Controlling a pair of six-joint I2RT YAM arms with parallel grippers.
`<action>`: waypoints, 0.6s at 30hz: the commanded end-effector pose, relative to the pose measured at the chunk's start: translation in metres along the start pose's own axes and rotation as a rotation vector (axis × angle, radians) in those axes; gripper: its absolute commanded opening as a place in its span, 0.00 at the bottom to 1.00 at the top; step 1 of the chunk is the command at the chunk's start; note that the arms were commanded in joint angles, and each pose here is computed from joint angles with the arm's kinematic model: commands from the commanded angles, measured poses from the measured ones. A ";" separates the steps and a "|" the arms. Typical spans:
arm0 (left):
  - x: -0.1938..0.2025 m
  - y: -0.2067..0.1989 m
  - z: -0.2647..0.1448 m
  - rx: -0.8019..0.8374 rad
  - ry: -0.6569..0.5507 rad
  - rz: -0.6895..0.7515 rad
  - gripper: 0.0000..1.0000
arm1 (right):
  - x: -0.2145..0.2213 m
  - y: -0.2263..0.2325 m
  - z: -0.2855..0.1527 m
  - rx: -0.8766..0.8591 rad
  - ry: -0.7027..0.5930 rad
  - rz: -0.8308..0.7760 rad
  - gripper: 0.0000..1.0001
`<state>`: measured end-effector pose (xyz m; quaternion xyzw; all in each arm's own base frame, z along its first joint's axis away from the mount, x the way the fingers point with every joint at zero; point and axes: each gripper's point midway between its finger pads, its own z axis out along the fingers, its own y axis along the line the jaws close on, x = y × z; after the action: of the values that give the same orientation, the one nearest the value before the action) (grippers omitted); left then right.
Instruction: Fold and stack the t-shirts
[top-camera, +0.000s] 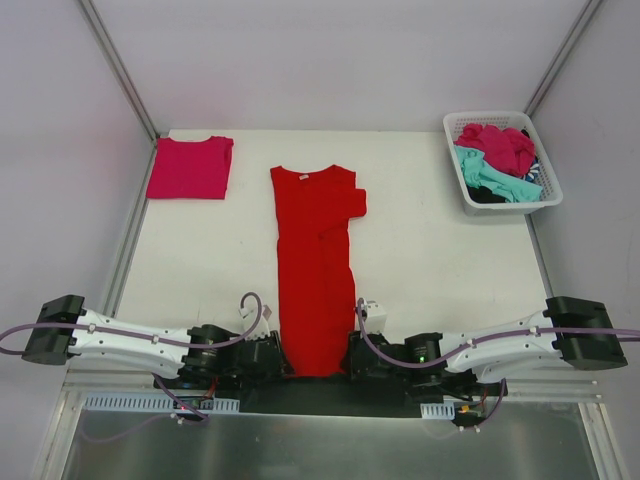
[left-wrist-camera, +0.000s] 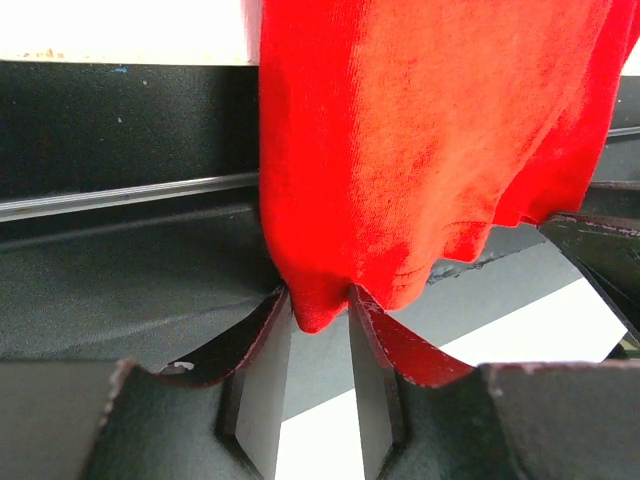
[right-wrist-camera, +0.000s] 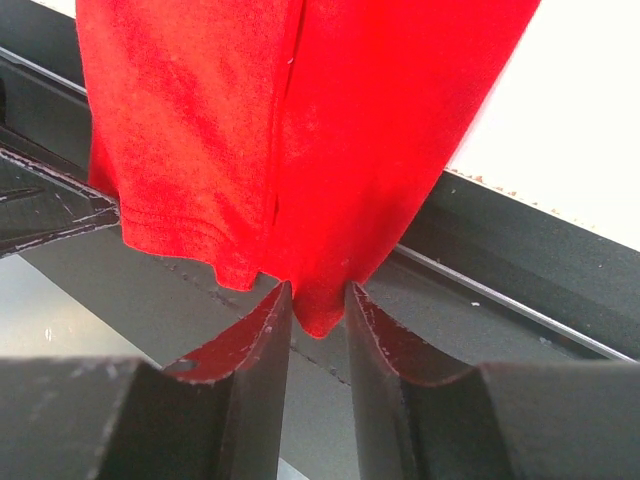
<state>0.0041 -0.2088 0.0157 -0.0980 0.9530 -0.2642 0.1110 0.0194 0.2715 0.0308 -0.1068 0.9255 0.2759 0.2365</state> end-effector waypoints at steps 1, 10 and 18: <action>0.001 0.025 0.008 -0.069 -0.006 0.012 0.28 | -0.008 0.014 -0.004 -0.026 -0.021 0.006 0.29; -0.001 0.030 0.008 -0.040 -0.009 -0.016 0.00 | -0.006 0.010 -0.003 -0.014 -0.014 0.015 0.16; -0.002 0.025 0.005 -0.040 -0.016 -0.006 0.00 | -0.006 0.006 -0.005 -0.006 -0.019 0.017 0.01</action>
<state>0.0037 -0.2070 0.0109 -0.1178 0.9460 -0.2836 0.1037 0.0195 0.2710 0.0305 -0.1041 0.9262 0.2750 0.2359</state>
